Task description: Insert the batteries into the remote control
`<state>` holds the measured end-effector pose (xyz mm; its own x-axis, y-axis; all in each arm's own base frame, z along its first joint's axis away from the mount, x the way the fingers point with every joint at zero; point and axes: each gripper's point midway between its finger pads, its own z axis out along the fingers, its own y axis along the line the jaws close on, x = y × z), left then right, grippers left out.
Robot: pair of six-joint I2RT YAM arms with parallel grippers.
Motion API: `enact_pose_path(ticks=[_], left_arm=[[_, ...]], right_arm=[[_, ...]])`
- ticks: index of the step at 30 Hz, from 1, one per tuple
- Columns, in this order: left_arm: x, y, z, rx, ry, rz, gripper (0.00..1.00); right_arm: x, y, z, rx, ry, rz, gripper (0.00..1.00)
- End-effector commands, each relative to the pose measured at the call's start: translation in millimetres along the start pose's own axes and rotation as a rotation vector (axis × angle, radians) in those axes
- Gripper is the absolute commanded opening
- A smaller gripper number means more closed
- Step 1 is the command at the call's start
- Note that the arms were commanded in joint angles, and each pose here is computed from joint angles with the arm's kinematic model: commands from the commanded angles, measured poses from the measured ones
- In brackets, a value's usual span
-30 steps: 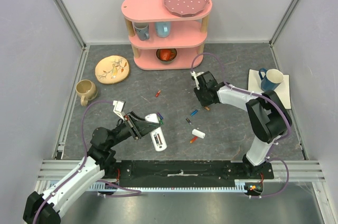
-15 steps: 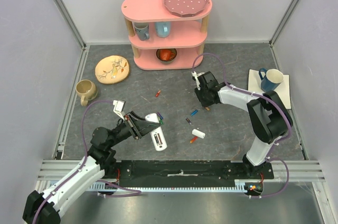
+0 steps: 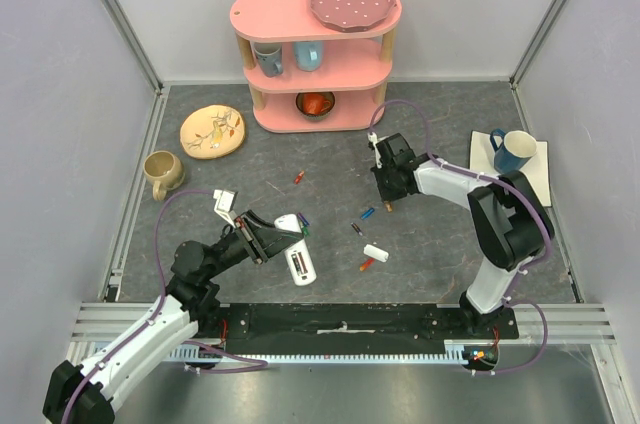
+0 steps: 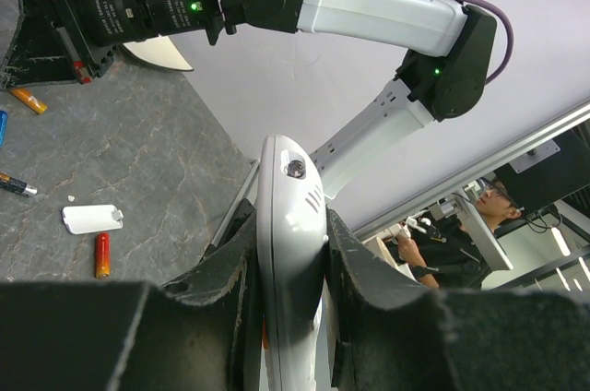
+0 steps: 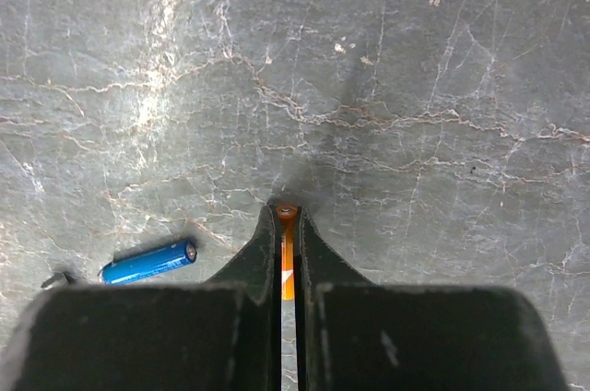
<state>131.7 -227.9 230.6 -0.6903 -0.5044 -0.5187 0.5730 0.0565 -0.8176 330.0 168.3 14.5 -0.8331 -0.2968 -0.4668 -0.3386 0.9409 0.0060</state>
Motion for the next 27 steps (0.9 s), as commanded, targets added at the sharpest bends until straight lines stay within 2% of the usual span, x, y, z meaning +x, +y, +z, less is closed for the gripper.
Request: enact_pose_path(ticks=[1,6,11,15,18,23,26,27], left_arm=[[30,46,-18,-0.081,0.035,-0.025,0.02],[30,47,-17,-0.087,0.035,-0.028,0.02],[28,46,-15,-0.091,0.033,-0.026,0.02],[26,47,-14,-0.103,0.029,-0.027,0.02],[26,49,-13,-0.113,0.029,-0.028,0.02],[24,53,-11,-0.131,0.024,-0.029,0.02],[20,52,-8,-0.130,0.017,-0.022,0.02],[20,53,-7,-0.133,0.017,-0.023,0.02]], right_arm=[[36,3,16,-0.028,0.139,0.074,0.00],[42,45,18,-0.246,0.176,0.169,0.00],[33,54,17,-0.279,0.127,0.259,0.00],[31,35,13,-0.156,0.070,0.346,0.00],[16,12,0,-0.048,-0.053,0.372,0.00],[-9,-17,-35,0.087,-0.221,0.345,0.00],[-23,-36,-59,0.219,-0.293,0.285,0.00],[-14,-54,-68,0.345,-0.266,0.260,0.00]])
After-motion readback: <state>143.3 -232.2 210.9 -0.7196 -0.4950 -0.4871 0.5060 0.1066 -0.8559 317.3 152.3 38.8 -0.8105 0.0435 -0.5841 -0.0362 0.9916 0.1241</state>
